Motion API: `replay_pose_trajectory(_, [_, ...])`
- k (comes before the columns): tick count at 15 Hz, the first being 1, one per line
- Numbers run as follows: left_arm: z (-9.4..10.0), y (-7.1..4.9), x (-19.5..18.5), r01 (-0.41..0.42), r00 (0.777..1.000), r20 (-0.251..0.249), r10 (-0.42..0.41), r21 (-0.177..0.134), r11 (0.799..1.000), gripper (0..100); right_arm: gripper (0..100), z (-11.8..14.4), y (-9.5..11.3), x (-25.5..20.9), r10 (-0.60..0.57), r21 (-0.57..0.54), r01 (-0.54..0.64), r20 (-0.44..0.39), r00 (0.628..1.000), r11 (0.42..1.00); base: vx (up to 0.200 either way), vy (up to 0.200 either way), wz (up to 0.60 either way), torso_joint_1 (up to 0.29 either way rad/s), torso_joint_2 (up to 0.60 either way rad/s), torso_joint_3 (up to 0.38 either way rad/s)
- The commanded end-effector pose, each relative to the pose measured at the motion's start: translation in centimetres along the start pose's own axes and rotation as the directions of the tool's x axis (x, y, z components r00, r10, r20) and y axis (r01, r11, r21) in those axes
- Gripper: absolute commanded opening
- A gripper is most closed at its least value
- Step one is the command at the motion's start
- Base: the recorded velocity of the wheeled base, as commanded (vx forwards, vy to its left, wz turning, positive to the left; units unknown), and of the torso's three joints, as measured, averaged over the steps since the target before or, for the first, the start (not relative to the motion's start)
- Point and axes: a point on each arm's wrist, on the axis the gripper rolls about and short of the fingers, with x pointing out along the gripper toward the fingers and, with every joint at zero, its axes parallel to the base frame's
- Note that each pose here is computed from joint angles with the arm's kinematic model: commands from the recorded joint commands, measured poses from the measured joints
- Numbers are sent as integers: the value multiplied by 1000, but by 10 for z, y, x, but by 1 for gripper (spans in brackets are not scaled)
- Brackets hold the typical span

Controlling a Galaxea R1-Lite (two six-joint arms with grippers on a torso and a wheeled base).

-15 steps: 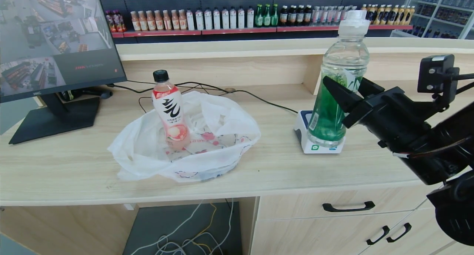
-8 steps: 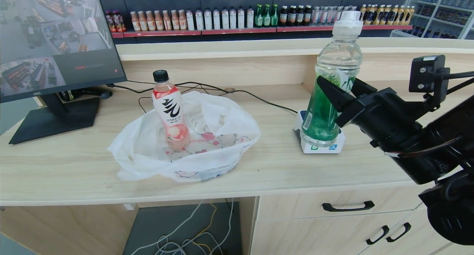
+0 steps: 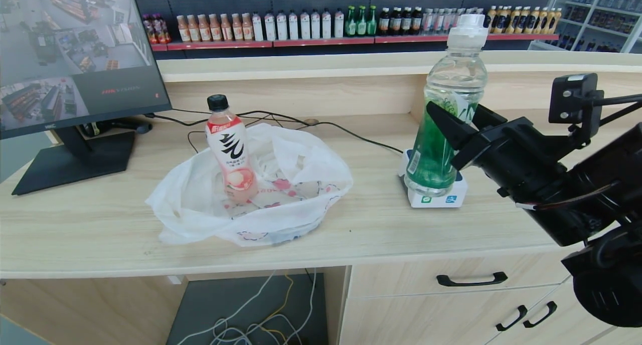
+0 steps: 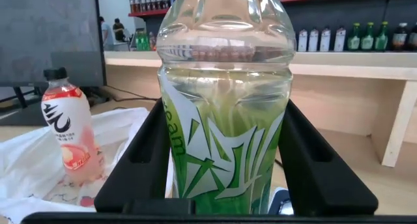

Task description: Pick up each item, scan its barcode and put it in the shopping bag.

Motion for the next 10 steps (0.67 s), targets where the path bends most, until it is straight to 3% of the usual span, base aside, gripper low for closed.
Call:
replay_pose_trajectory(1, [0,0,0,1,1000,0,-1,0,1000,100,0,0,0,1,1,0,-1,4,1000,1000,0,200,0,2,2,2])
replay_pose_trajectory(9, [0,0,0,3,1000,0,-3,0,1000,100,0,1,0,1,1,0,-1,7,1000,1000,0,200,0,5,2,4])
replay_pose_trajectory(10, [0,0,0,1,1000,0,-1,0,1000,100,0,1,0,1,1,0,-1,7,1000,1000,0,0,0,0,0,0])
